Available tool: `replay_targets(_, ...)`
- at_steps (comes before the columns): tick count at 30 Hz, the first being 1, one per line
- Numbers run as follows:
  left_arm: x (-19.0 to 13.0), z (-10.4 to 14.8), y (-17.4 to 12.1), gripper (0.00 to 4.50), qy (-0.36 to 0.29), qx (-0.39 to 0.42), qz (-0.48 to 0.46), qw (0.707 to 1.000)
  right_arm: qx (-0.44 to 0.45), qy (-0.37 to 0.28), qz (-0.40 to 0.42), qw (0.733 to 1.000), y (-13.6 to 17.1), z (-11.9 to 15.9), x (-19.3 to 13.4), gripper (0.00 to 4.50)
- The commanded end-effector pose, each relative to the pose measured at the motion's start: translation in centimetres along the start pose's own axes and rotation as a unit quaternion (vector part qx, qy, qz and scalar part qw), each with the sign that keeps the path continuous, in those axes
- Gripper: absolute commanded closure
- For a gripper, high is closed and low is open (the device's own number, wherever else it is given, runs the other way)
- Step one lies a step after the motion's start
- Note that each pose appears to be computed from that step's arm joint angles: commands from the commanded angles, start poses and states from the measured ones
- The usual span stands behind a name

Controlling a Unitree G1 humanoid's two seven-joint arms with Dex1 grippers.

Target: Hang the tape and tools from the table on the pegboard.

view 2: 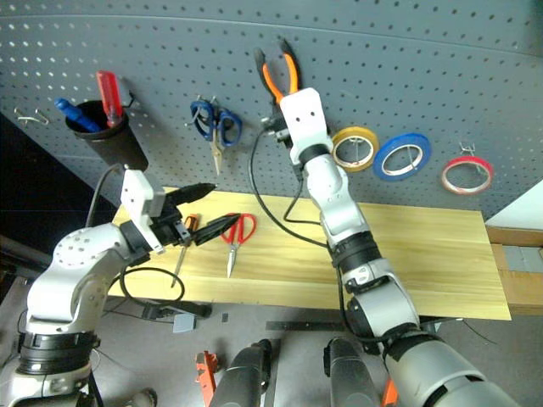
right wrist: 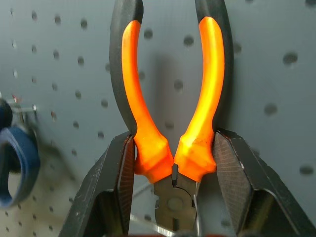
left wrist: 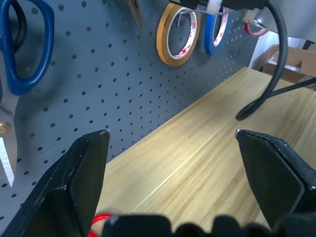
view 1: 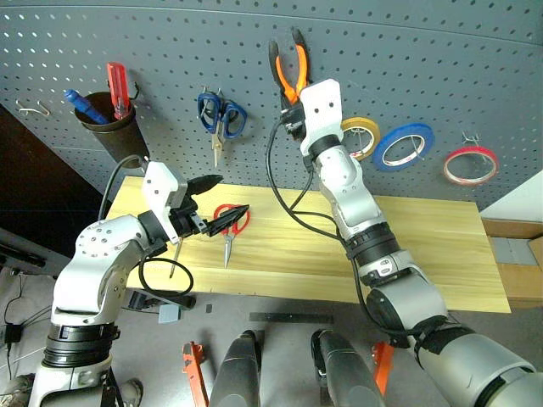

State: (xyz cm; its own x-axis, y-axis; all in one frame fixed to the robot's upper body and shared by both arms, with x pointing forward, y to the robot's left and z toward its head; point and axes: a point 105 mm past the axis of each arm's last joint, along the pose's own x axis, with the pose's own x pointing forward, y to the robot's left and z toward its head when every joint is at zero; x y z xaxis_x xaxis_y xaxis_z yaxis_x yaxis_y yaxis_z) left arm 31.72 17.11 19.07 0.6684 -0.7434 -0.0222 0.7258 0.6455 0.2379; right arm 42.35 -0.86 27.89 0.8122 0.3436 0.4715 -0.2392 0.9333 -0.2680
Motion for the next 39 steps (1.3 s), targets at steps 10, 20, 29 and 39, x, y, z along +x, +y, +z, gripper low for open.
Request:
replay_targets(10,0.4,0.6,-0.3,0.11,-0.012,0.018,-0.006,1.0,-0.011,0.036,-0.009,0.999,-0.3,-0.9,-0.5,0.44)
replay_targets(20,0.7,-1.2,-0.7,0.11,0.018,0.002,0.01,1.0,-0.002,0.113,0.012,0.994,0.5,-3.5,-3.0,0.03)
replay_targets(29,0.2,-8.8,-0.5,0.11,0.16,-0.09,0.15,0.971,0.101,0.213,0.183,0.954,5.3,-3.9,-8.7,0.03)
replay_targets(39,0.3,-15.9,-0.3,0.11,0.296,-0.165,0.278,0.899,0.116,0.265,0.315,0.904,8.3,-2.6,-13.6,0.03)
